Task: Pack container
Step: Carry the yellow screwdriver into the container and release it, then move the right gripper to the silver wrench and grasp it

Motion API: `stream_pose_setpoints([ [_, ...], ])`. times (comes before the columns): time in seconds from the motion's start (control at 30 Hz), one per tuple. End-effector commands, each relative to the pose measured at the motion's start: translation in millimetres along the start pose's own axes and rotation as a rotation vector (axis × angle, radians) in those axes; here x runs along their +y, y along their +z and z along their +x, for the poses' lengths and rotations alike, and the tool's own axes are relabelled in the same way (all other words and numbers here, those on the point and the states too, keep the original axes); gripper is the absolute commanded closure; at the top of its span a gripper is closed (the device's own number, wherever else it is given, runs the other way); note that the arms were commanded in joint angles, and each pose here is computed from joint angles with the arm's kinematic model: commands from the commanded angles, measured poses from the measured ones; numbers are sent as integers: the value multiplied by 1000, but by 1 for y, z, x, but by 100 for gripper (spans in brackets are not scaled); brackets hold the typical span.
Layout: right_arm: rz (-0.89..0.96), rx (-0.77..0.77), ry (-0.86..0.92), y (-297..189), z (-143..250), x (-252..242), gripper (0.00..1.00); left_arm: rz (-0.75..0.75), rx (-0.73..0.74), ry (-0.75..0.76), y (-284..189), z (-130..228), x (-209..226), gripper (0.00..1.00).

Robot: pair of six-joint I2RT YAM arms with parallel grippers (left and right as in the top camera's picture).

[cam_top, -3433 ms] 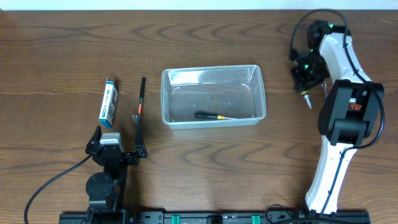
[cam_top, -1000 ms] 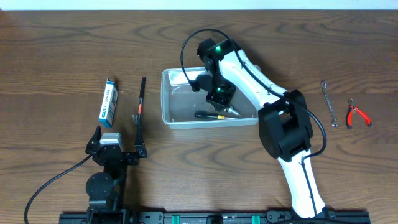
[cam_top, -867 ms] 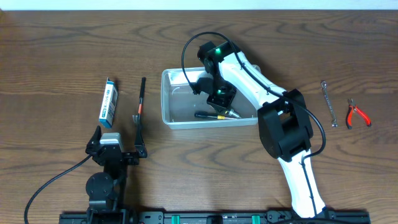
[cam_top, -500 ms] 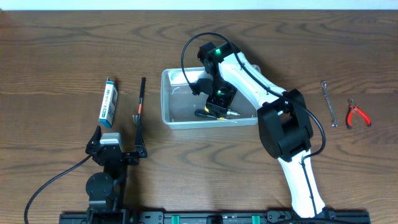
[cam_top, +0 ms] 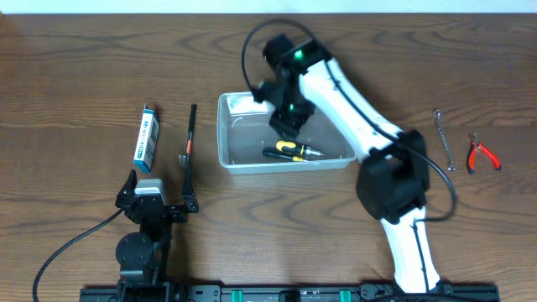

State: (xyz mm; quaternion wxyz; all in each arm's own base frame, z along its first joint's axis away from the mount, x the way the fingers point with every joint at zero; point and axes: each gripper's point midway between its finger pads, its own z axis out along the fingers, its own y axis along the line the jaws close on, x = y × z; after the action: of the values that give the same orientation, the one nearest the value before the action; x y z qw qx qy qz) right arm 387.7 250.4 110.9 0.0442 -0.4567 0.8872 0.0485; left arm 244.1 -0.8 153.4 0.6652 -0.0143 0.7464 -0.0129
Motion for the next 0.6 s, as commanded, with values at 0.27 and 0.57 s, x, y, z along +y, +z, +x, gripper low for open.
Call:
stream_pose_setpoints([
  [0.27, 292, -118, 538, -141, 99, -117, 31, -6, 43, 11, 2, 17, 1, 2],
  [0.57, 270, 7, 790, -114, 199, -180, 36, -6, 43, 11, 2, 17, 1, 2],
])
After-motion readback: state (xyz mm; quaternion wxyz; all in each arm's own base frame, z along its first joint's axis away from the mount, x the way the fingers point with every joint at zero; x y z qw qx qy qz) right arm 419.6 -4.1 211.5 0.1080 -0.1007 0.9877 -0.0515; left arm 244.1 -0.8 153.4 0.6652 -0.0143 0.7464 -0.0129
